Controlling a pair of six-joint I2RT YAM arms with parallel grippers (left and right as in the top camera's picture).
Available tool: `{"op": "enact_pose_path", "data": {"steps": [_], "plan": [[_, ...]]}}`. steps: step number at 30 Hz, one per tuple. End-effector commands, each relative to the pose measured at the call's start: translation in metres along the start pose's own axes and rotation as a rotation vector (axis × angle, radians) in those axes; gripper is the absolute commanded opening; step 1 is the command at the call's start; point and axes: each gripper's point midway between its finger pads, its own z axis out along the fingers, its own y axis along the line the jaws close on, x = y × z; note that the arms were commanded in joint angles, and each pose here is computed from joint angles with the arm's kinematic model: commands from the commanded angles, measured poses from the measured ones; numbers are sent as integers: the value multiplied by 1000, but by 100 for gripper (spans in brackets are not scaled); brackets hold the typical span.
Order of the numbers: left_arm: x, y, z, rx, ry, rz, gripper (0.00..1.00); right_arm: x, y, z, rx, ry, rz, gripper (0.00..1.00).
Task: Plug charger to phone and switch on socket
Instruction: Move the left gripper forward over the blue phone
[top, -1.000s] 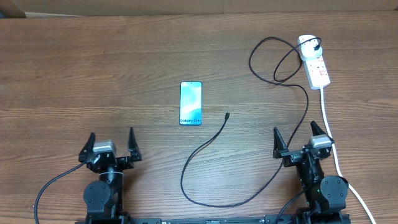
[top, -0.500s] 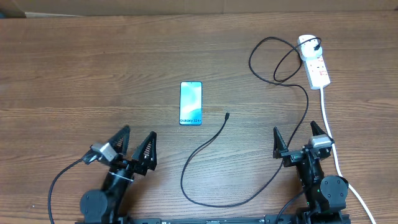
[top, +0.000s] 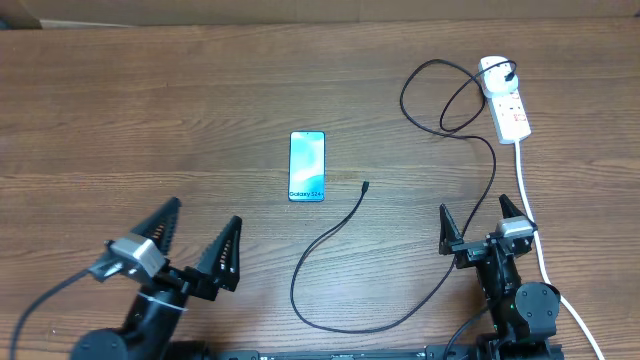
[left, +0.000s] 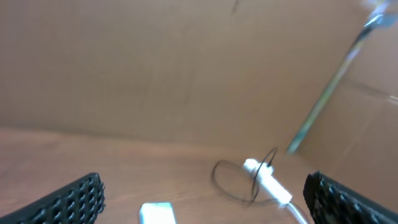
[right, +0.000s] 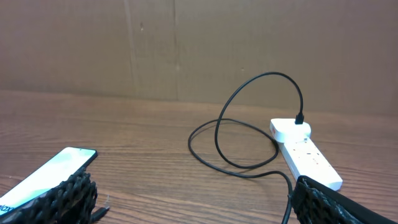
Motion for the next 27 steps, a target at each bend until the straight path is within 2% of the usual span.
{"op": "enact_pose_path", "data": {"steps": [1, 3, 5, 7, 9, 11, 12, 15, 22, 25, 27], "plan": [[-22, 11, 1, -145, 118, 125, 100, 1, 1, 0, -4, -6, -2, 100], [-19, 31, 2, -278, 250, 102, 100, 1, 1, 0, -4, -6, -2, 100], [-16, 37, 8, -322, 354, 72, 100, 1, 1, 0, -4, -6, -2, 100], [-11, 32, 18, -287, 431, 27, 100, 1, 1, 0, -4, -6, -2, 100], [-3, 18, 29, -192, 501, -30, 100, 1, 1, 0, -4, -6, -2, 100], [-2, 6, 41, -91, 538, -12, 100, 1, 1, 0, -4, -6, -2, 100], [-1, 8, 44, -100, 553, -19, 100, 1, 1, 0, -4, -6, -2, 100], [1, 31, 45, -260, 616, -67, 100, 1, 1, 0, -4, -6, -2, 100], [11, 53, 29, -588, 834, -35, 100, 1, 1, 0, -4, -6, -2, 100], [15, 63, 18, -797, 862, -20, 100, 1, 1, 0, -4, -6, -2, 100], [21, 59, 21, -835, 868, -2, 100, 1, 1, 0, -4, -6, -2, 100]]}}
